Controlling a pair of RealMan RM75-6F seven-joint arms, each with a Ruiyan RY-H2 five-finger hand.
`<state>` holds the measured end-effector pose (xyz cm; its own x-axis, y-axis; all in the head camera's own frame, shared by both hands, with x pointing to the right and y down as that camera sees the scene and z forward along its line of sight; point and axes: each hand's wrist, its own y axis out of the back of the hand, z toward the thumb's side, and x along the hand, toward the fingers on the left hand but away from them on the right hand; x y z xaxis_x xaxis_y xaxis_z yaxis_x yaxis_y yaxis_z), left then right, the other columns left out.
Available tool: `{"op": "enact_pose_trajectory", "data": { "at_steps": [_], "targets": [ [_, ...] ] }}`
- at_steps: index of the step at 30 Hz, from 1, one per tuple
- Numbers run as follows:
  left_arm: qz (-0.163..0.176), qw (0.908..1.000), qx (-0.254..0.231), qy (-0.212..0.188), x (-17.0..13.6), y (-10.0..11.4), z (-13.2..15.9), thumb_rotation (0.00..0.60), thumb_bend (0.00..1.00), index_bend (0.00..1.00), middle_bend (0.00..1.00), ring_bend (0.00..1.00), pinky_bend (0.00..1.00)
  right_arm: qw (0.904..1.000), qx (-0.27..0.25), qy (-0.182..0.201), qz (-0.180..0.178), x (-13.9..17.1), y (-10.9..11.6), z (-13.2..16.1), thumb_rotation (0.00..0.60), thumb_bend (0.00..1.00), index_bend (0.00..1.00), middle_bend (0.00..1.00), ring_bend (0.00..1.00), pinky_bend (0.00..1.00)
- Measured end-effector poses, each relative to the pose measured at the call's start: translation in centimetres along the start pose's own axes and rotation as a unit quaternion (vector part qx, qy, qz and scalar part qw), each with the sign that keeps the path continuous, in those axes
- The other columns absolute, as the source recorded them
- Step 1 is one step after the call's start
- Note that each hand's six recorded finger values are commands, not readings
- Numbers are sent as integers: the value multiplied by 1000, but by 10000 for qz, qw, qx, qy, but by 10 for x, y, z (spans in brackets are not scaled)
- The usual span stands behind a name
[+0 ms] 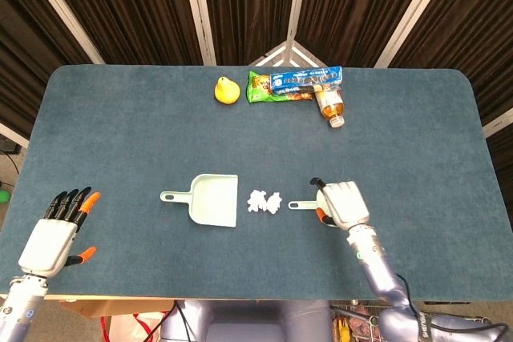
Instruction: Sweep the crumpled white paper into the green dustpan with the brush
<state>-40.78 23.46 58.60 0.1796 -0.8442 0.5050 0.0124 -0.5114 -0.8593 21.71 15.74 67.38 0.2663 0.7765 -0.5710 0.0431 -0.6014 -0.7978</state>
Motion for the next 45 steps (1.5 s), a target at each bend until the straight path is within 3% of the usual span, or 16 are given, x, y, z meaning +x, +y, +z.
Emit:
{"op": "enact_pose_trajectory", "data": {
  "at_steps": [7, 13, 41, 45],
  "targets": [
    [-39, 10000, -34, 14, 1, -1, -1, 600, 0, 0, 0, 0, 0, 9997, 139, -114, 183, -13, -19, 10, 600, 351, 321, 881, 925, 854],
    [-40, 10000, -59, 14, 1, 0, -1, 600, 0, 0, 0, 0, 0, 9992, 169, -241, 262, -14, -30, 8, 600, 351, 429, 881, 924, 854],
    [-9, 10000, -19, -32, 1, 0, 2, 600, 0, 0, 0, 0, 0, 9984, 40, -469, 318, -21, -61, 6, 600, 351, 458, 881, 924, 854],
    [-21, 10000, -37, -23, 2, 0, 2, 600, 0, 0, 0, 0, 0, 9985, 40, -459, 309, -22, -63, 9, 600, 395, 551, 882, 925, 854]
  ]
}}
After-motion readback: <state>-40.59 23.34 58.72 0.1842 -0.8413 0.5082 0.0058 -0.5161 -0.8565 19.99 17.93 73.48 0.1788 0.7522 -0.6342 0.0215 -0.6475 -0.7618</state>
